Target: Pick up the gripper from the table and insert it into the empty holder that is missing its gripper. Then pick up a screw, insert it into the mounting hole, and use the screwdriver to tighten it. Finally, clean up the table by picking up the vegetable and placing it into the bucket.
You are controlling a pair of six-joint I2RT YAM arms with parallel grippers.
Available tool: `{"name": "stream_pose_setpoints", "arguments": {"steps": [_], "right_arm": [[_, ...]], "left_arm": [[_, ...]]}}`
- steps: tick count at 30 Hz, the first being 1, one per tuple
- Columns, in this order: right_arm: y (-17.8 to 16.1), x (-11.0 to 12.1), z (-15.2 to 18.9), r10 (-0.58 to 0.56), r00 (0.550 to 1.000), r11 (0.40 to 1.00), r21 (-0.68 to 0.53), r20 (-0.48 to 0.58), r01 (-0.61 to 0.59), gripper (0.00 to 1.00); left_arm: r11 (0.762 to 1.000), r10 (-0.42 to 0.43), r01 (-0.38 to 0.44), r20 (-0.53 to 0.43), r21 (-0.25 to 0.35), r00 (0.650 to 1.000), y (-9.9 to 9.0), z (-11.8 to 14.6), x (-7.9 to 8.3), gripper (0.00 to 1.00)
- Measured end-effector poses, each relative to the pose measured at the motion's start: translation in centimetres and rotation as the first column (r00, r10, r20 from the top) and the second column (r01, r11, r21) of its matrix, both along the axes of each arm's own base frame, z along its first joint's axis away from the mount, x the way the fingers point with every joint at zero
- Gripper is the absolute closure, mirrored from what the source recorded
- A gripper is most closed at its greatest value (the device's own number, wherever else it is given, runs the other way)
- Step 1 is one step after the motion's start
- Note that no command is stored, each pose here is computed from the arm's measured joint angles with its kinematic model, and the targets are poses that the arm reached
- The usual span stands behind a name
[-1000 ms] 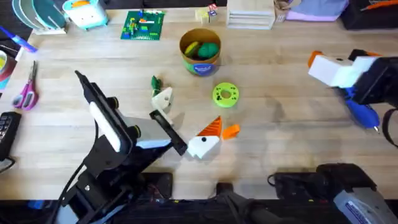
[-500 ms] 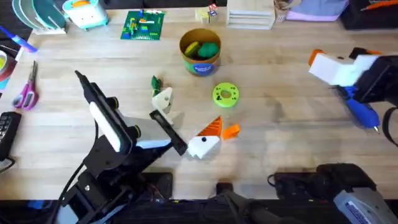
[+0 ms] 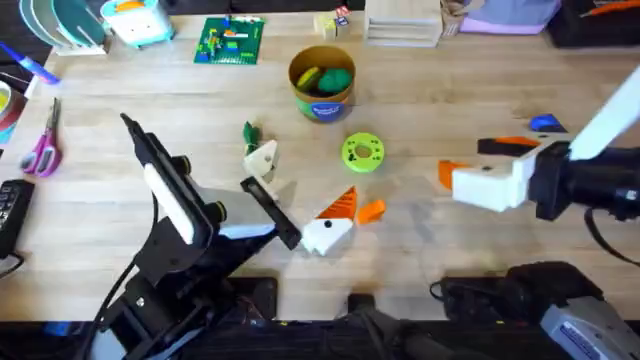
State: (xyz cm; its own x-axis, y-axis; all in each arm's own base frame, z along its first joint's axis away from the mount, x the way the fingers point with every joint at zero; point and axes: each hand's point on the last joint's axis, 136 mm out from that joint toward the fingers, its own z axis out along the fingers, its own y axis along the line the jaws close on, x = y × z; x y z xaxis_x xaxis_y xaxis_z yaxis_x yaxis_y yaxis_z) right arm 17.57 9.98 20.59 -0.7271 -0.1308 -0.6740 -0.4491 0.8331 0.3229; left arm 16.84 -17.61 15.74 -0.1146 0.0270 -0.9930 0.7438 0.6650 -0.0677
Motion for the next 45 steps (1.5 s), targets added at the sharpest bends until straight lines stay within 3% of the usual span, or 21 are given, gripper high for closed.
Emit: {"name": "stream_pose_setpoints", "arguments": {"steps": [5, 11, 14, 20, 23, 27, 34, 40, 45], "right_arm": [[1.6, -0.8, -0.1, 0.212, 0.974, 0.975, -0.084, 0.08, -0.205, 0.009], [3.7, -2.5, -0.1, 0.43, 0.892, 0.899, -0.159, 0.14, -0.409, 0.008], [4.7, -3.9, -0.7, 0.568, 0.81, 0.817, -0.22, 0.144, -0.534, 0.008], [6.4, -5.4, -0.8, 0.79, 0.57, 0.61, -0.378, 0.224, -0.697, 0.009], [6.8, -6.1, -0.8, 0.832, 0.505, 0.553, -0.407, 0.229, -0.727, 0.008], [6.5, -7.3, -1.5, 0.857, 0.479, 0.513, -0.402, 0.19, -0.758, 0.009], [6.5, -7.5, -1.6, 0.862, 0.472, 0.505, -0.399, 0.185, -0.766, 0.009], [6.2, -5.9, -3.4, 0.863, 0.496, 0.484, -0.427, 0.092, -0.764, 0.01], [7.5, -3.4, -5.6, 0.872, 0.49, 0.453, -0.42, 0.024, -0.786, 0.01]], "left_arm": [[1.0, 0.0, 0.0, 0.0, 0.0, 1.0, 0.0, 0.0, 0.0, 0.008], [1.0, 0.0, 0.0, 0.0, 0.0, 1.0, 0.0, 0.0, 0.0, 0.008], [1.0, 0.0, 0.0, 0.0, 0.0, 1.0, 0.0, 0.0, 0.0, 0.009], [1.0, 0.0, 0.0, 0.001, 0.001, 1.0, 0.0, 0.0, 0.0, 0.008], [1.0, 0.0, 0.0, 0.002, 0.002, 1.0, 0.0, 0.0, 0.0, 0.008], [1.0, 0.0, 0.0, 0.002, 0.002, 1.0, 0.0, 0.0, 0.0, 0.008], [1.0, 0.0, 0.0, 0.002, 0.002, 1.0, 0.0, 0.0, 0.0, 0.008], [1.0, 0.0, 0.0, 0.002, 0.002, 1.0, 0.0, 0.0, 0.0, 0.008], [1.0, 0.0, 0.0, 0.002, 0.002, 1.0, 0.0, 0.0, 0.0, 0.008]]}}
